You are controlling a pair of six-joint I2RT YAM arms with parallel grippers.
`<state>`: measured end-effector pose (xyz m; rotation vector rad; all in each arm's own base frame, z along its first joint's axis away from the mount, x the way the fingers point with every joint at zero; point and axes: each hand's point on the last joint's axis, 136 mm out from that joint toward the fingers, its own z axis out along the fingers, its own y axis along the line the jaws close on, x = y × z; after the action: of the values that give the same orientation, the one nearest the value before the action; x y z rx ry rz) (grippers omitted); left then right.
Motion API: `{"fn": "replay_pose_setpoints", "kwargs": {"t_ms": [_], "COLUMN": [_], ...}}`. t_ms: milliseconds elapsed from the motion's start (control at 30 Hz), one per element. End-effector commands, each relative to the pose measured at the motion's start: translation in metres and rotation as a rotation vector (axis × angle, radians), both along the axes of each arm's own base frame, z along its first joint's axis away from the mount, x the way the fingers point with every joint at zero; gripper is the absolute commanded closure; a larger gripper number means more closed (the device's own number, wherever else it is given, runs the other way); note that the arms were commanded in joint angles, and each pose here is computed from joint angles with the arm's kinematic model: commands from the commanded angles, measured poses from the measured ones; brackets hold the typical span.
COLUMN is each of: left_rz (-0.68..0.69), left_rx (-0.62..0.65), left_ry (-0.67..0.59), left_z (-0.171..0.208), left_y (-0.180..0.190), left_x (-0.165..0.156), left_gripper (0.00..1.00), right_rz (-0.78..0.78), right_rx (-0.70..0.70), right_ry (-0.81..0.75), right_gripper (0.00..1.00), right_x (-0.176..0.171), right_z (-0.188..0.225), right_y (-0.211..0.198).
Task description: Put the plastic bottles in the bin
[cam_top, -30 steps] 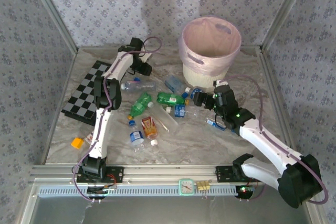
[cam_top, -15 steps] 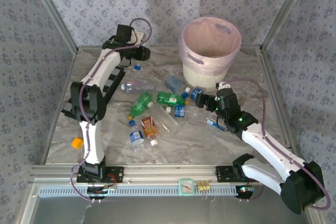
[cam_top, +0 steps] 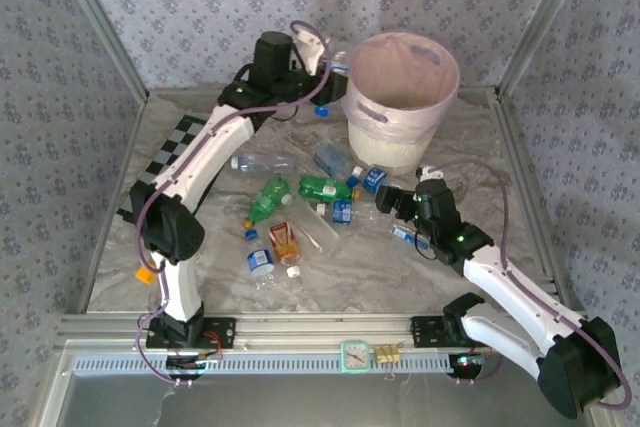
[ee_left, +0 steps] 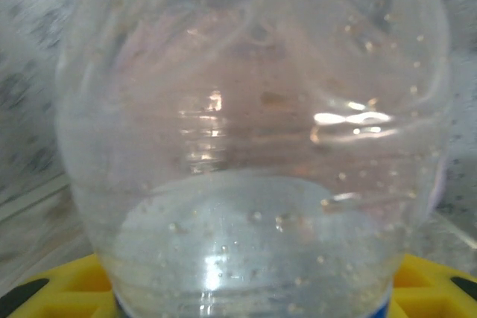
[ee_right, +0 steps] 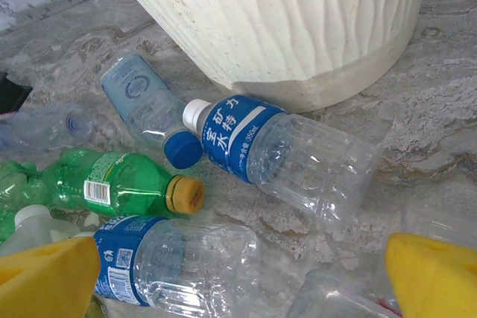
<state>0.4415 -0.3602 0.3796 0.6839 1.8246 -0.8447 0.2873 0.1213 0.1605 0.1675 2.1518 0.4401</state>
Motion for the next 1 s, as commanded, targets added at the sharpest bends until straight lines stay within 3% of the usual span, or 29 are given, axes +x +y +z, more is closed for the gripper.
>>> {"fn": "replay_pose_setpoints", "kwargs": {"t_ms": [0, 267, 433, 633, 833, 967], "left_rz": [-0.069, -0.133, -0.129, -0.090, -0.082, -0.094], "left_rx": [-0.093, -0.205, -0.274, -0.235, -0.210, -0.212], "left_ry": [-0.091, -0.076, -0.089, -0.064, -0.043, -0.058], "left_z": [0.038, 0.045, 0.041, 0.012, 0.003, 0.015], "left_y": [-0.033, -0.094, -0.107, -0.112, -0.111, -0.109], "left_x": [-0.003, 0.019, 0.035, 0.049, 0.050, 0.042], "left_gripper": [0.51, 0.51, 0.50, 0.46, 0.27, 0.21], "right_rz": [-0.035, -0.024, -0.031, -0.058, -0.083, -0.103], "right_rx": [0.014, 0.044, 0.043, 0.028, 0.021, 0.019], "right_ry": [-0.031, -0.067, -0.082, -0.083, -0.080, -0.056], "right_gripper": [0.00, 0.00, 0.00, 0.00, 0.00, 0.00], "right_x": [0.002, -0.005, -0.010, -0.016, -0.018, -0.018], "right_z": [0.005, 0.011, 0.012, 0.010, 0.010, 0.006], "right_y": [-0.007, -0.009, -0.015, -0.027, -0.037, -0.042]}}
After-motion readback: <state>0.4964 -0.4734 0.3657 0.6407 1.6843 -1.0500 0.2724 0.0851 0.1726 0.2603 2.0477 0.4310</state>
